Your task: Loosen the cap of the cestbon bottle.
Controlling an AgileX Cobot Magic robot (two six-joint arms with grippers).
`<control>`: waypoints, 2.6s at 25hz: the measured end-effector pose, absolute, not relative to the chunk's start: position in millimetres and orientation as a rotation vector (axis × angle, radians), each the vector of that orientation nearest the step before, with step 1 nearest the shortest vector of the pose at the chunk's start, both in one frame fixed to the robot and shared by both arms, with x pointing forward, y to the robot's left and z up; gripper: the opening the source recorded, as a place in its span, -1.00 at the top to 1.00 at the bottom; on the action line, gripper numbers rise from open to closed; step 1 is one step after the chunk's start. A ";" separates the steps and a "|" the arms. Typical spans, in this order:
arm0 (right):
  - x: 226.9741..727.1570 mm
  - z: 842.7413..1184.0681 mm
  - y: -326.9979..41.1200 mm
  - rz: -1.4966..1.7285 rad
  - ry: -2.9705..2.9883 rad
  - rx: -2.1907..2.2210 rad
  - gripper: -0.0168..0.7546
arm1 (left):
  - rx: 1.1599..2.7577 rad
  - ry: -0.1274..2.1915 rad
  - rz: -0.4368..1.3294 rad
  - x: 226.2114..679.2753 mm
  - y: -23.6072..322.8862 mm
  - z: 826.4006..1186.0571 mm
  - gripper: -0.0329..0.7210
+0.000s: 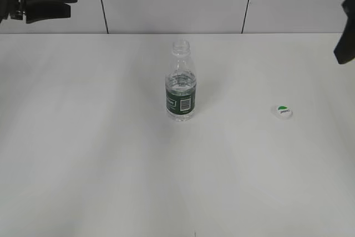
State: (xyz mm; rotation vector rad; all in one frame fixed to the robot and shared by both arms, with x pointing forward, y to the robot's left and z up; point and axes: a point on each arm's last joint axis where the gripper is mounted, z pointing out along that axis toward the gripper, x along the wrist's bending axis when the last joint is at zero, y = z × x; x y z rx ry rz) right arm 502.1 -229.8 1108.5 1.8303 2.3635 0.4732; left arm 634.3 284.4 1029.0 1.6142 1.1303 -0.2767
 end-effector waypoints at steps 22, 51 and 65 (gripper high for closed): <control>263.5 1109.0 -289.9 0.906 1.958 1.476 -0.27 | 1.612 1.045 -0.160 608.2 279.8 1089.8 -0.26; 232.6 1053.3 -299.9 0.991 1.820 1.322 -0.27 | 1.605 1.045 -0.155 604.1 279.1 1097.2 -0.26; 233.8 1053.4 -306.2 0.897 1.783 1.310 -0.27 | 1.605 1.045 -0.155 604.1 279.1 1097.2 -0.25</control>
